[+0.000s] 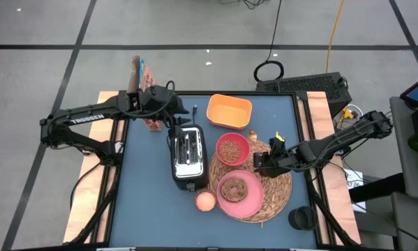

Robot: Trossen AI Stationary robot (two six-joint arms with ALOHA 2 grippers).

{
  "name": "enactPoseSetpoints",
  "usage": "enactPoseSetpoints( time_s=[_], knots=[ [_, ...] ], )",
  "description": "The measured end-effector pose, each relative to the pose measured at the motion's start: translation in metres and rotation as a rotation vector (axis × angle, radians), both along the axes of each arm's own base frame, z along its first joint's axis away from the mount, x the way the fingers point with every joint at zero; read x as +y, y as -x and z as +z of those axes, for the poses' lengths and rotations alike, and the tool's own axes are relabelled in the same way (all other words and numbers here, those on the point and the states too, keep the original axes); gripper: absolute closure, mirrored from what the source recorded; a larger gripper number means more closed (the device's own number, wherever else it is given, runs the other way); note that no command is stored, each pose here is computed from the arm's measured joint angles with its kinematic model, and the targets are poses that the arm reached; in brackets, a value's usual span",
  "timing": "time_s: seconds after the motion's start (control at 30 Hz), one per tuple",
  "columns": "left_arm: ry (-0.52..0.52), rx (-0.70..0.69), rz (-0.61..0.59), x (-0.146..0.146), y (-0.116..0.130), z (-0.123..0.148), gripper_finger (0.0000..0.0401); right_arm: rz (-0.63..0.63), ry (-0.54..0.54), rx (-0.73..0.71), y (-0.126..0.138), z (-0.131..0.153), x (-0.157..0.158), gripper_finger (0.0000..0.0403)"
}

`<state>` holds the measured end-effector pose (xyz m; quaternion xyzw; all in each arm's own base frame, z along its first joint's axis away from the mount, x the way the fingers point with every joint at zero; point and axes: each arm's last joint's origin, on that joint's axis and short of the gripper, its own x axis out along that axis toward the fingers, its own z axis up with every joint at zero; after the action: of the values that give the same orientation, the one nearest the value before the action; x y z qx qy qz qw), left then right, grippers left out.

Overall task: Arrange a breakfast setting
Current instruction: Put the gold spoon on the table mat

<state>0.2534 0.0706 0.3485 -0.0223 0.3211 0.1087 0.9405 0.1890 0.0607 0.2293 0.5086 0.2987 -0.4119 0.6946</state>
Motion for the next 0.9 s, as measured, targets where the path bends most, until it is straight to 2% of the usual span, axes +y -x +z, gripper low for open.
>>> enactPoseSetpoints(
  time_s=[0.17,0.3,0.9],
  knots=[
    [0.0,0.0,0.0,0.0,0.0,0.0,0.0242,-0.051,-0.006,0.014,0.0,-0.002,-0.003,0.0383],
    [-0.001,0.001,-0.001,0.0,0.0,0.0,0.0242,-0.073,0.031,0.031,-0.005,-0.006,-0.007,0.0383],
    [-0.002,0.001,-0.002,0.0,0.0,0.0,0.0242,-0.125,0.08,0.099,-0.02,-0.018,-0.03,0.0383]
  ],
)
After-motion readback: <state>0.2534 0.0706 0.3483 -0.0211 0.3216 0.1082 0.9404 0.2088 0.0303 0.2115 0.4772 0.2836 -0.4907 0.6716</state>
